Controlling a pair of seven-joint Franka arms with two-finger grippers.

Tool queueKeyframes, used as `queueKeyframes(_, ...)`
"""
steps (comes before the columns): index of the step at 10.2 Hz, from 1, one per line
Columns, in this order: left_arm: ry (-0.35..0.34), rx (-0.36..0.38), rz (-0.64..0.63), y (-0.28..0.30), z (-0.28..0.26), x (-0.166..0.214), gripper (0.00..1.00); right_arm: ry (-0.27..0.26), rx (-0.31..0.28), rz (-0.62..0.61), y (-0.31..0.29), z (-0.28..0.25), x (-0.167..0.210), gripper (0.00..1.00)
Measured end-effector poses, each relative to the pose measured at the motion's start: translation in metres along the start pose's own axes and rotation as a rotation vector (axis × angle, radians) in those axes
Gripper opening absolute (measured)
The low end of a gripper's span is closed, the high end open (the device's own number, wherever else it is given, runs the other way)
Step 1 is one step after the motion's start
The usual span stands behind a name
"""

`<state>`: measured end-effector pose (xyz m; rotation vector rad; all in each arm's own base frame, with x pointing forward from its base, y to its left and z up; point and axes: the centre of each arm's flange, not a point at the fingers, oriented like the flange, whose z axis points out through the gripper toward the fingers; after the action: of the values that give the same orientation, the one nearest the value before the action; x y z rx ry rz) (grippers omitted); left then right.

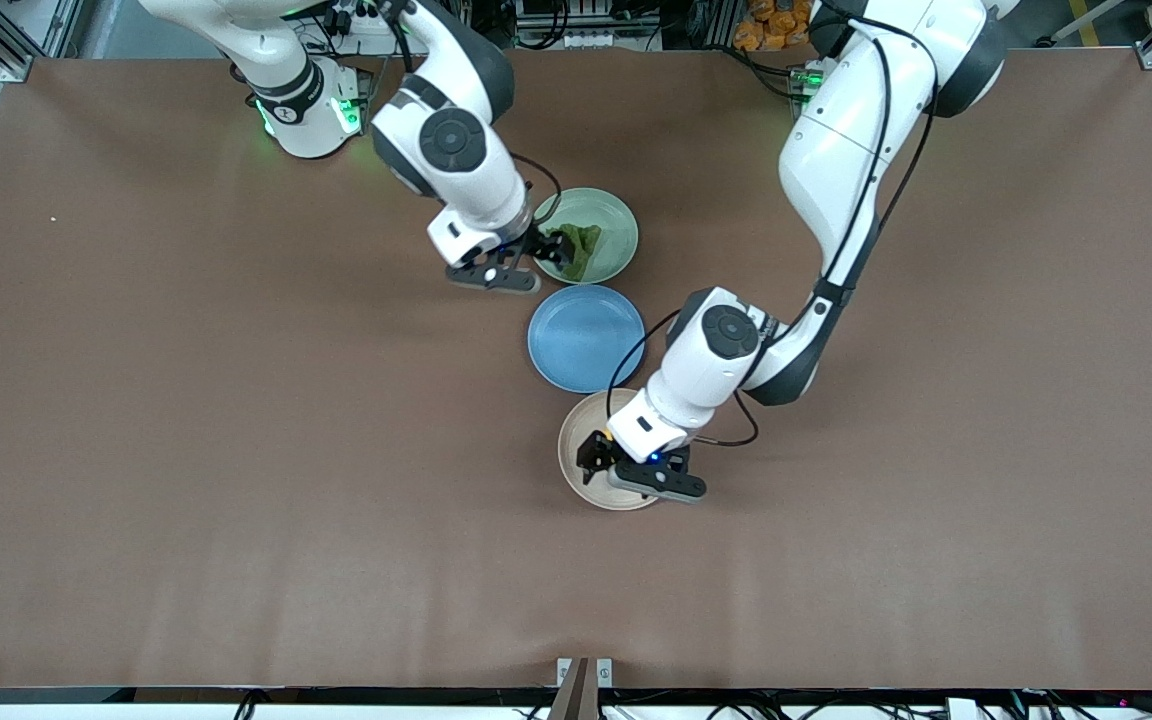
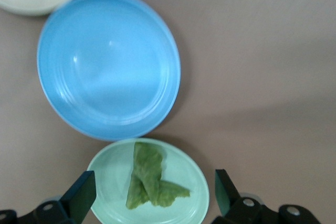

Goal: Pick lemon and lettuce from plates
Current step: 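Grasp the lemon with the left gripper while the right gripper grasps lettuce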

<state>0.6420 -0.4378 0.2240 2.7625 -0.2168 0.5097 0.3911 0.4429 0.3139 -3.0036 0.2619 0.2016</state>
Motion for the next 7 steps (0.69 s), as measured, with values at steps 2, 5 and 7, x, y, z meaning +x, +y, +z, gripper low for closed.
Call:
queueKeyframes(2, -0.084, 0.065, 0.058, 0.003, 0.013, -0.018, 1.00, 0.027, -0.061, -0.039, -0.011, 0.027, -0.031, 1.00)
queueKeyframes(5, -0.138, 0.107, 0.091, 0.000, 0.021, -0.031, 1.00, 0.057, -0.115, -0.039, -0.023, 0.080, -0.062, 1.00)
queueKeyframes(7, -0.156, 0.115, 0.091, 0.000, 0.024, -0.036, 1.00, 0.059, -0.117, -0.026, -0.030, 0.099, -0.068, 1.00)
